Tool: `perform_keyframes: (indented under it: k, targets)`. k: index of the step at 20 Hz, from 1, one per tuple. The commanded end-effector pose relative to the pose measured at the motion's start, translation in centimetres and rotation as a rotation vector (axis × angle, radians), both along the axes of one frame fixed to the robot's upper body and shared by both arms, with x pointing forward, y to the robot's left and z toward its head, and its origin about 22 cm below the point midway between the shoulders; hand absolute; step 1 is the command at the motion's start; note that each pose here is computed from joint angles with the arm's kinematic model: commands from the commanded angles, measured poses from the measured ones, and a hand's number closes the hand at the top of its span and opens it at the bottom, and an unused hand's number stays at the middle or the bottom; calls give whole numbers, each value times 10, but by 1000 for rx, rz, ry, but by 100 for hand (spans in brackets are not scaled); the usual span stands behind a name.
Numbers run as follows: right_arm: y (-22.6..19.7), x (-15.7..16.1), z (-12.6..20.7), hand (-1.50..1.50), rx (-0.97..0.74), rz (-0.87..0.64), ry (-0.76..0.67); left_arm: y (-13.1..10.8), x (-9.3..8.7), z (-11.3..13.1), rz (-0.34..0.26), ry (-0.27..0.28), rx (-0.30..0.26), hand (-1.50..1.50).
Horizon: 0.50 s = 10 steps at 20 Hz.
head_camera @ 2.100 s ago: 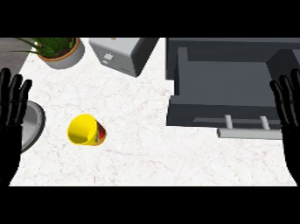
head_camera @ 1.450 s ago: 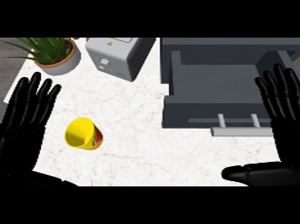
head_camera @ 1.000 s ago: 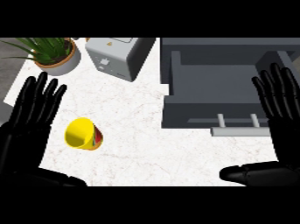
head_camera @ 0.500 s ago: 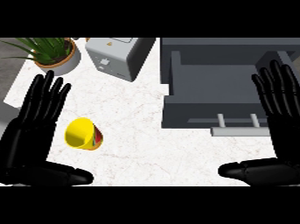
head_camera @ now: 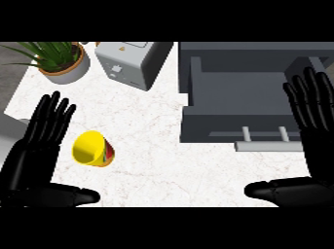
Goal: Pick up the cup, place it into the drawer and close the drawer
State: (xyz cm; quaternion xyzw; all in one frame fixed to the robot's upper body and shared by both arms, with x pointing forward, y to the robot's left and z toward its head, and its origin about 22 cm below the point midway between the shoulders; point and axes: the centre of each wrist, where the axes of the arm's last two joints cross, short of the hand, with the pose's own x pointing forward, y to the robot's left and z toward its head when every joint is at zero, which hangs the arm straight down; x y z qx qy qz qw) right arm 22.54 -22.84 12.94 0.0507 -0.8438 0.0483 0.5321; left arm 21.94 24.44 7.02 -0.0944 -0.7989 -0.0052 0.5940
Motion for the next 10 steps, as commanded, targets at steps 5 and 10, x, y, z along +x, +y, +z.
perform_keyframes:
  k: [5,10]
  targets:
    - [11,0,20,-150,16,-12,-8,28,6,-37,63,79,26,-150]
    - [-11,6,0,-150,18,-12,-2,32,2,-65,81,90,24,-150]
